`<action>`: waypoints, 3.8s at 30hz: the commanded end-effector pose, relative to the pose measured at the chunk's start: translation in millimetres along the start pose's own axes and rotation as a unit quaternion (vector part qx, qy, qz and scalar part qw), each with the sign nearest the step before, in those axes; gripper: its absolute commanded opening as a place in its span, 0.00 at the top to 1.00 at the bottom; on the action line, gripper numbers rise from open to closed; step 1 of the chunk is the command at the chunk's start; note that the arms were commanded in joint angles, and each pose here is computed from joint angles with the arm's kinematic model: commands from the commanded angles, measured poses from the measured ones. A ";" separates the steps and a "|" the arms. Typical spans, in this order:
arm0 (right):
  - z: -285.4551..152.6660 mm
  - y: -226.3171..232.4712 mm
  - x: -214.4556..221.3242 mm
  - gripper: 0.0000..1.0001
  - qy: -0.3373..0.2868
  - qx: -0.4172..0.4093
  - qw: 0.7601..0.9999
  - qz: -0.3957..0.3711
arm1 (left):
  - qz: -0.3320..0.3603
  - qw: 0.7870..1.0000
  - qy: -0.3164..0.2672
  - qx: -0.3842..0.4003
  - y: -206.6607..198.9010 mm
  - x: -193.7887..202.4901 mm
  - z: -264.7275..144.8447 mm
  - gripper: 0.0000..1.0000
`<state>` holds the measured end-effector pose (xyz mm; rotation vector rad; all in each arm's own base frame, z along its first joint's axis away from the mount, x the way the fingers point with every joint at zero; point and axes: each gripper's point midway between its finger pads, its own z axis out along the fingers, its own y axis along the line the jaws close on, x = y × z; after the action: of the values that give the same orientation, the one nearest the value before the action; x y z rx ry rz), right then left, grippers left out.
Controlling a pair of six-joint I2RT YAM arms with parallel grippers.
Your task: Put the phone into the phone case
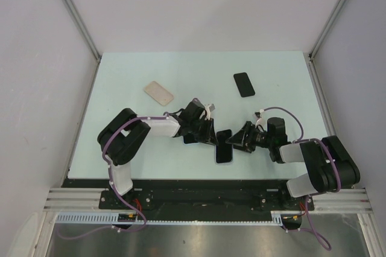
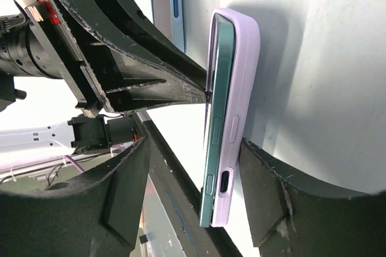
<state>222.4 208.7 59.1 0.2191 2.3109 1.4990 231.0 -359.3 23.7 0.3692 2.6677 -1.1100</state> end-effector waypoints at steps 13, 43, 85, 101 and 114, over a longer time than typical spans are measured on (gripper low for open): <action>2.6 3.3 -5.4 0.83 -0.004 -0.013 1.000 -0.022 | 0.011 0.999 0.012 0.049 -27.4 8.2 -5.7 0.76; -16.0 47.4 -28.1 1.00 -0.037 -0.050 0.997 -0.047 | 0.113 0.990 -0.058 0.054 -61.6 -24.1 -83.7 0.34; -48.7 143.5 19.8 0.49 0.029 -0.235 0.964 -0.121 | 0.144 0.924 -0.168 0.311 -155.3 -37.6 -176.5 1.00; -46.2 151.6 12.3 0.97 -0.024 -0.227 0.965 -0.125 | 0.131 0.945 -0.168 0.250 -132.1 -38.4 -164.0 1.00; -53.9 149.0 -14.8 0.28 -0.087 -0.191 0.968 -0.140 | 0.157 0.937 -0.108 0.293 -144.2 -13.9 -172.8 1.00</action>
<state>190.0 224.6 205.6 -0.0714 1.8301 1.7264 192.1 -334.5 209.5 0.5411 2.1016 -1.6227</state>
